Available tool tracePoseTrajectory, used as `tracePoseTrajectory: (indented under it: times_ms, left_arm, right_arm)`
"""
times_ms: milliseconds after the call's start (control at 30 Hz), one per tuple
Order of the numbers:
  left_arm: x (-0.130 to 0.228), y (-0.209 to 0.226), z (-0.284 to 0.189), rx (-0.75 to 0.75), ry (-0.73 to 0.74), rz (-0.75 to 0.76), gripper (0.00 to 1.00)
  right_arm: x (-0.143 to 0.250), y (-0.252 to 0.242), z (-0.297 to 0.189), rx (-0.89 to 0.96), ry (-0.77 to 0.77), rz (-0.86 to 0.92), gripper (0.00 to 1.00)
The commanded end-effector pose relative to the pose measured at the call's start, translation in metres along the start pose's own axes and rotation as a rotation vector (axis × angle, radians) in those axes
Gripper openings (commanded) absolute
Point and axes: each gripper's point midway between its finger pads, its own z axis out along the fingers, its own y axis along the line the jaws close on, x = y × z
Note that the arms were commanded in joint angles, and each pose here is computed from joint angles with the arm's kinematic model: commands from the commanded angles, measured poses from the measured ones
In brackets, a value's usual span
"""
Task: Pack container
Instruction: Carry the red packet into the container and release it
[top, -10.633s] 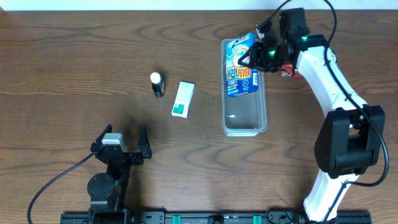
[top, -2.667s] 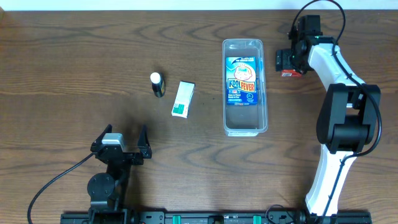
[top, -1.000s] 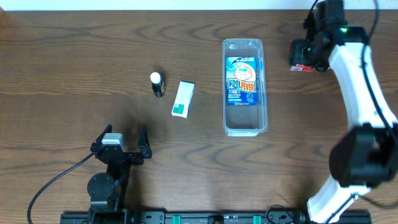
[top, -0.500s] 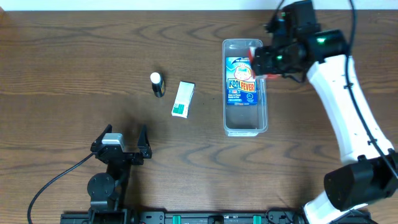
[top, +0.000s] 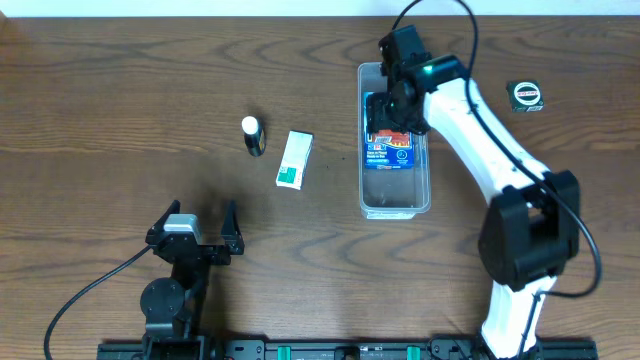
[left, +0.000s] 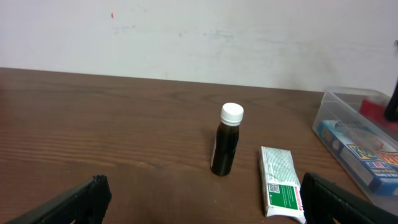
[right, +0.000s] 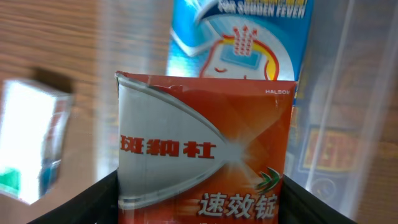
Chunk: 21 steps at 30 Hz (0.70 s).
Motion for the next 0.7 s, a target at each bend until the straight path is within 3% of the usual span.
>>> tracePoseTrajectory:
  times_ms: [0,500,667]
  left_arm:
    - [0.015,0.0,0.001,0.005,0.046,0.01,0.98]
    - [0.015,0.0,0.001,0.005,0.046,0.01,0.98]
    - [0.015,0.0,0.001,0.005,0.046,0.01,0.98]
  right_arm:
    - [0.001,-0.007,0.017,0.059,0.007,0.033,0.69]
    - [-0.012,-0.011,0.037,0.091,-0.039,0.045,0.72]
    - [-0.021,-0.001,0.014,0.044,-0.062,0.009,0.78]
